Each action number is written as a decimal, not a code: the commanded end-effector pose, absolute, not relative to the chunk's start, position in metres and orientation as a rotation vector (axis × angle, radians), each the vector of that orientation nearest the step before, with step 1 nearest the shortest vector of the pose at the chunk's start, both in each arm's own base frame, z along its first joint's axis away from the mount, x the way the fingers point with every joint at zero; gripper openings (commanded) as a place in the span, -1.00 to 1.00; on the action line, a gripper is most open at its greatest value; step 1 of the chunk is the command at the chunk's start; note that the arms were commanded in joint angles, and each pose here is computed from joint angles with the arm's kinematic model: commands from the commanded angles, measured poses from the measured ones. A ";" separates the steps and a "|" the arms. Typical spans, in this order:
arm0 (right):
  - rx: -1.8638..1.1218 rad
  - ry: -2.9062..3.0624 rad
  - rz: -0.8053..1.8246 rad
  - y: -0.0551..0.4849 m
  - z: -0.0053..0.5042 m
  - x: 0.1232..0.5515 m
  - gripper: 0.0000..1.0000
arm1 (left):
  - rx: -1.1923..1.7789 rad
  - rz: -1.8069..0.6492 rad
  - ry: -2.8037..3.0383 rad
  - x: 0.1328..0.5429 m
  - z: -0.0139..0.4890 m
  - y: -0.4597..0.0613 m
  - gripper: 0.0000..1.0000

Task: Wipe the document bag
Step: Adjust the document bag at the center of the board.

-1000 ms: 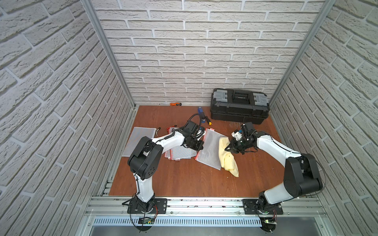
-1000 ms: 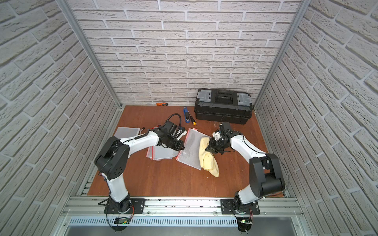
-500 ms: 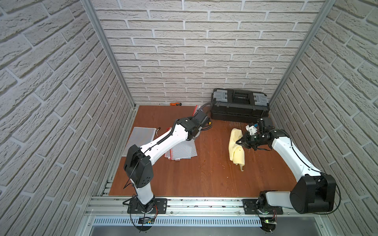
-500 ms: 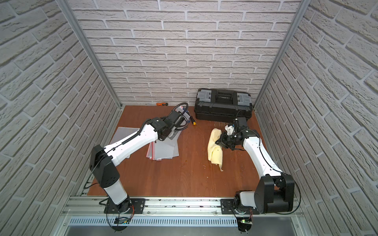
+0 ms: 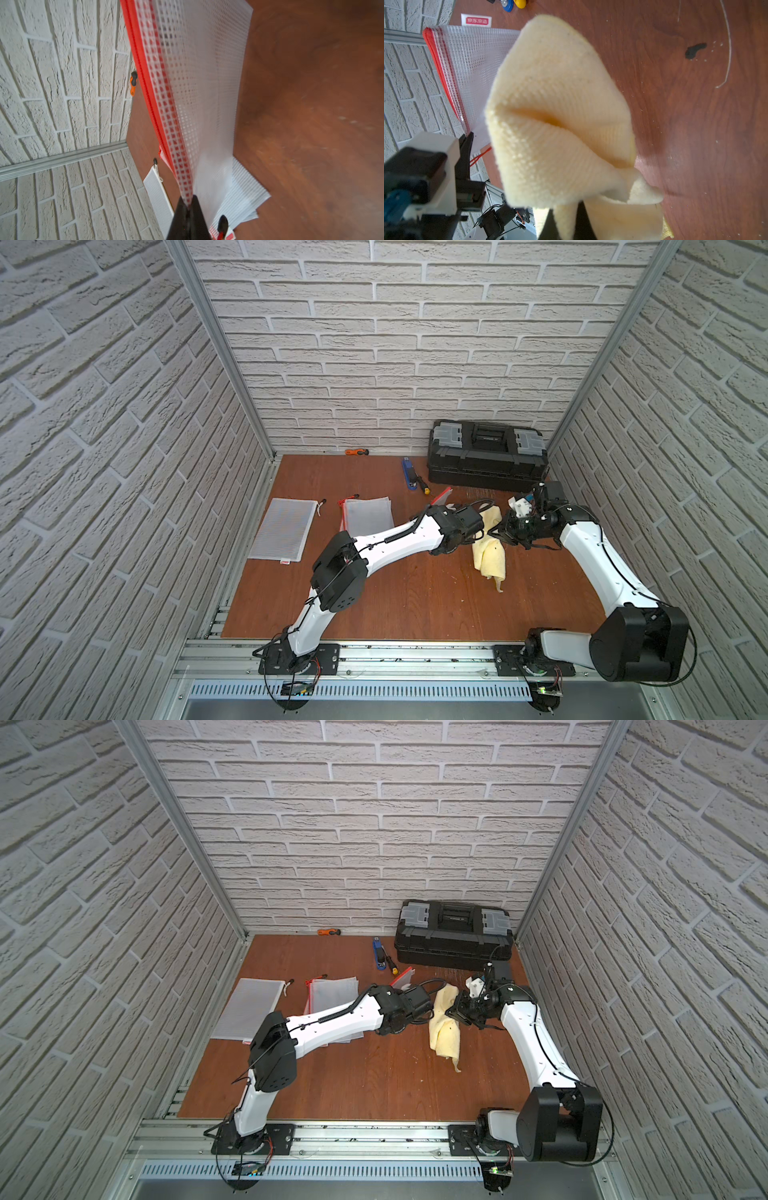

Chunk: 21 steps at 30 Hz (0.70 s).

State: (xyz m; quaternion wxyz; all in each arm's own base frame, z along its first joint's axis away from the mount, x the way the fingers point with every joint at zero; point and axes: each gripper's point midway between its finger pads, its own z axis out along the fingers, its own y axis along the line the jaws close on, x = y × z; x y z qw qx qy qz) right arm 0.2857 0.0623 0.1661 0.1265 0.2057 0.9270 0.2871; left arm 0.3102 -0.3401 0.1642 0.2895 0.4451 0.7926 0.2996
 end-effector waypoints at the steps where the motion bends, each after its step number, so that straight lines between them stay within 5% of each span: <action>1: 0.570 2.682 0.824 0.057 0.175 0.281 -0.96 | 1.227 0.724 2.188 0.291 0.146 -0.354 -0.73; 9: 0.572 2.674 0.810 0.051 0.181 0.277 -0.96 | 1.243 0.506 2.286 0.254 0.126 -0.383 0.90; 10: 0.568 2.676 0.800 0.050 0.182 0.276 -0.96 | 1.218 0.453 2.297 0.252 0.130 -0.386 0.96; 16: 0.540 2.670 0.829 0.055 0.184 0.283 -0.96 | 0.950 0.069 2.393 0.268 0.165 -0.373 0.89; 21: 0.394 2.724 0.911 0.098 0.174 0.300 -0.95 | 0.657 -0.190 2.461 0.299 0.176 -0.327 0.36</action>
